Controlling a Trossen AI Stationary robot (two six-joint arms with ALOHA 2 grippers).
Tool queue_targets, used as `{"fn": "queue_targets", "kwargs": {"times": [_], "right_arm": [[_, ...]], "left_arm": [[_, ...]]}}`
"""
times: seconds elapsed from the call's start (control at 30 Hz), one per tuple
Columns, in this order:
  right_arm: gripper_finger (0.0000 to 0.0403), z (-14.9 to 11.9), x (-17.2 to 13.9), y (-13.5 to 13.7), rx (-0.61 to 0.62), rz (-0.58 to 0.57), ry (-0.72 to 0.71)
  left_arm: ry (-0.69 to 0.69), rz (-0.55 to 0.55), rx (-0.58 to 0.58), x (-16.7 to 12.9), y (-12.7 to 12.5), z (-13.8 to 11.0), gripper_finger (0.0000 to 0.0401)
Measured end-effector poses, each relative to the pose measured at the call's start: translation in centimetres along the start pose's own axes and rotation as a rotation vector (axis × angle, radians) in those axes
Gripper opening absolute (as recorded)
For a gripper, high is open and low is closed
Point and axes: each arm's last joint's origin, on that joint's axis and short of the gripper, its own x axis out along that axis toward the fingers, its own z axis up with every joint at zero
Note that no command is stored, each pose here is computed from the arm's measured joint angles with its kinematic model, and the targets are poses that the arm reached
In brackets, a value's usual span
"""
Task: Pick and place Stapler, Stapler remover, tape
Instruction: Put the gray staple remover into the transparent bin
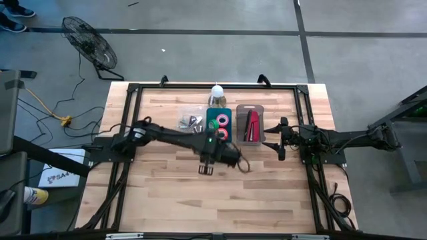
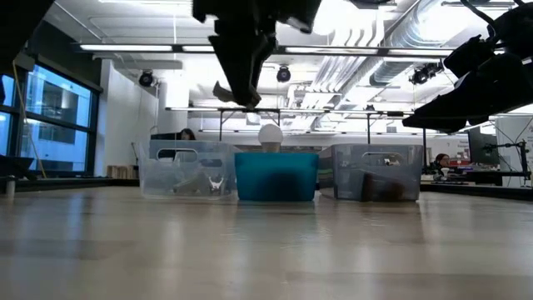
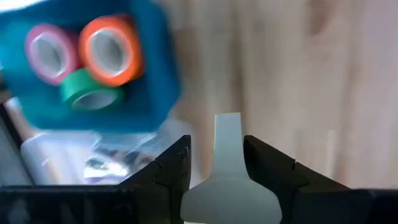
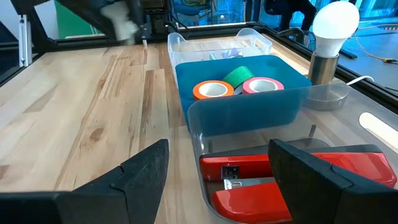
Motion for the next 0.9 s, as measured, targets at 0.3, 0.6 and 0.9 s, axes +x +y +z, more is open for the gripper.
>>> {"fn": "queue_targets", "kwargs": {"times": [0.3, 0.6, 0.9], "right_arm": [[0.0268, 0.0, 0.0, 0.0, 0.000, 0.000, 0.000], [0.0268, 0.0, 0.0, 0.0, 0.000, 0.000, 0.000], [0.0268, 0.0, 0.0, 0.0, 0.001, 0.000, -0.004]], "left_arm": [[0.072, 0.063, -0.152, 1.3, 6.8, -0.5, 0.0131], [0.134, 0.067, -0.450, 2.6, 12.4, -2.1, 0.0131], [0.138, 0.094, -0.545, 1.2, 15.2, -5.4, 0.0131]]}}
